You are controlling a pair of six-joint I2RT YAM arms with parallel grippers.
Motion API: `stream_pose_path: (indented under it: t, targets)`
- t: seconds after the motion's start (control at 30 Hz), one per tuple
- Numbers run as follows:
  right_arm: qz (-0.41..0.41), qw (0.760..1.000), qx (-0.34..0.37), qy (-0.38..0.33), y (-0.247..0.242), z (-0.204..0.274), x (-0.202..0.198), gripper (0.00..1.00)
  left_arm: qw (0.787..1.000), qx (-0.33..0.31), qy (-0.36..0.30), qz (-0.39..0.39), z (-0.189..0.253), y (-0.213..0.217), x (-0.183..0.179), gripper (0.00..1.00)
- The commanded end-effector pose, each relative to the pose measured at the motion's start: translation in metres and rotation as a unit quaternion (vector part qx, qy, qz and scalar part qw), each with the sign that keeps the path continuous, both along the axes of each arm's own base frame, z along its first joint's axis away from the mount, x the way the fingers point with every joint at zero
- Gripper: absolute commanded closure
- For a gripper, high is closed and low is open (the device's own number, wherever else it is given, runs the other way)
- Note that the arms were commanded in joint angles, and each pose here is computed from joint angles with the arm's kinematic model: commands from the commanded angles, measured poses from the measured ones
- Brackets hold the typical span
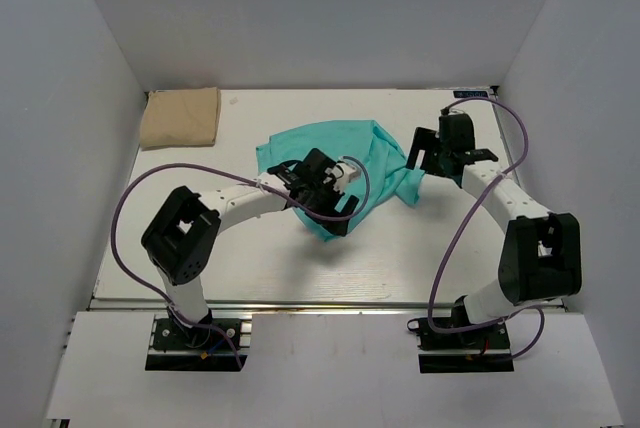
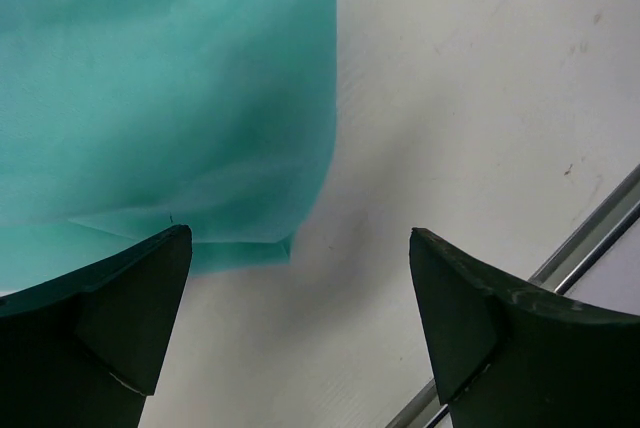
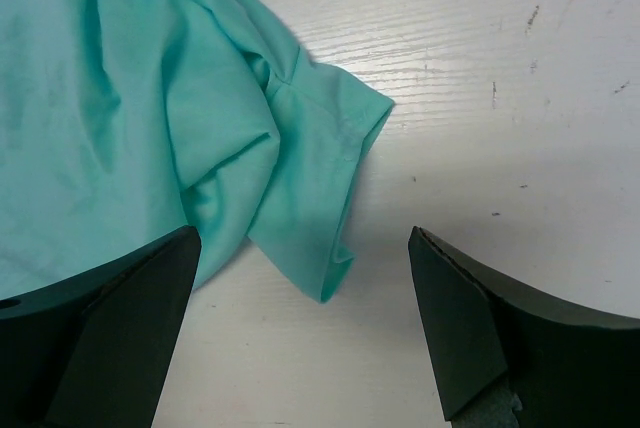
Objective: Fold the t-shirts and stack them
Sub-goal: Flatten out the tshirt
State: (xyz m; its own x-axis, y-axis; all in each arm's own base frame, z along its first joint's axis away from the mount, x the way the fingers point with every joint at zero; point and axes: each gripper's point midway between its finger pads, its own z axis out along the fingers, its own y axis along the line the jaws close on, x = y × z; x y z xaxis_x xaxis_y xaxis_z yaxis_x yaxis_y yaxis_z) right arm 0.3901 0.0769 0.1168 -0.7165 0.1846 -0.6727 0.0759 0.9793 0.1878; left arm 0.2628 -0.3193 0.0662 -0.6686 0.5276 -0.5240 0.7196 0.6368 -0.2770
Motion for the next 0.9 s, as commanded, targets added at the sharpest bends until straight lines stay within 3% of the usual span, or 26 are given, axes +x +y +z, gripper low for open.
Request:
stream_pose_path:
  t: [0.0,0.1,0.3,0.4,0.5,0.63,0.67,0.87]
  targets:
    - [-0.036,0.999,0.006,-0.029,-0.01,0.013,0.003,0.1,0.999,0.05,-0.013,0.006,-0.007,0.014,-0.008,0.0]
    - [-0.032,0.999,0.011,-0.021,-0.01,0.008,-0.001,0.1,0.996,0.082,-0.02,0.016,-0.018,0.015,-0.005,0.02]
    - [-0.03,0.999,0.016,-0.01,-0.011,0.001,-0.004,0.1,0.993,0.111,-0.03,0.019,-0.026,0.011,0.001,0.2]
    - [-0.032,0.999,0.014,-0.005,-0.012,-0.002,-0.006,0.1,0.992,0.122,-0.037,0.021,-0.03,0.014,0.004,0.38]
    - [-0.031,0.999,0.016,-0.002,-0.012,-0.003,-0.008,0.1,0.99,0.126,-0.048,0.028,-0.027,0.012,0.007,0.66]
    - [-0.014,1.0,0.02,-0.001,-0.007,-0.003,-0.009,0.1,0.993,0.098,-0.063,0.033,-0.007,0.003,0.013,0.82]
    - [-0.017,1.0,0.023,0.0,-0.007,-0.005,-0.009,0.1,0.993,0.084,-0.071,0.038,-0.001,-0.002,0.016,0.98]
    - [-0.013,1.0,0.015,0.012,-0.009,-0.015,-0.018,0.1,0.989,0.066,-0.105,0.075,0.022,0.0,0.028,1.0]
